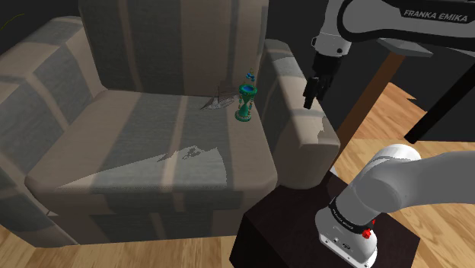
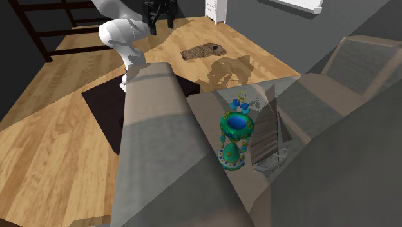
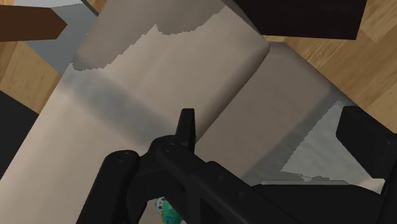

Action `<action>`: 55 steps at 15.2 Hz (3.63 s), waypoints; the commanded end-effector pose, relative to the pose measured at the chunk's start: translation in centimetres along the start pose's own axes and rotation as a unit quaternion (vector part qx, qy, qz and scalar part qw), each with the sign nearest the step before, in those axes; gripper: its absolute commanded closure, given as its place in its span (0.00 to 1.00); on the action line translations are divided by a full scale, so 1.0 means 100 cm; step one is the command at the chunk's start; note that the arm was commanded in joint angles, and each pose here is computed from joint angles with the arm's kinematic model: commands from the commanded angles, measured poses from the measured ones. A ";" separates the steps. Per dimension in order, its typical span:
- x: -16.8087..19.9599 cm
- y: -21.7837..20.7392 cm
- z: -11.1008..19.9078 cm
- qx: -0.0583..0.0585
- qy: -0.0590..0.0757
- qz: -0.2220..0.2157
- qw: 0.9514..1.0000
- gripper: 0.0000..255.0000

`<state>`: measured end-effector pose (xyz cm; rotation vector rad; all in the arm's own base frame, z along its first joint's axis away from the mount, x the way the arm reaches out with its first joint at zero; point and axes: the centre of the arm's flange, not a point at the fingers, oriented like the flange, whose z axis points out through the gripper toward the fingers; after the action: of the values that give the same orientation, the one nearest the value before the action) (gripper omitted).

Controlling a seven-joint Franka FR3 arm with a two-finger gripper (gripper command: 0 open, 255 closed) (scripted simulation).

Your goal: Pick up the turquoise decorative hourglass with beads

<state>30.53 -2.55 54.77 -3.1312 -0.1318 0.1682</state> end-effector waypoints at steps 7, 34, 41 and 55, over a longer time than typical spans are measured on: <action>0.069 0.032 0.004 -0.011 0.008 -0.027 1.000 0.00; 0.362 0.120 0.016 -0.053 0.039 -0.138 0.988 0.00; 0.365 0.120 0.046 -0.053 0.039 -0.138 0.988 0.00; 0.363 0.120 0.025 -0.053 0.039 -0.138 0.988 1.00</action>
<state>67.27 -11.57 47.75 -3.1714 -0.5884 0.0406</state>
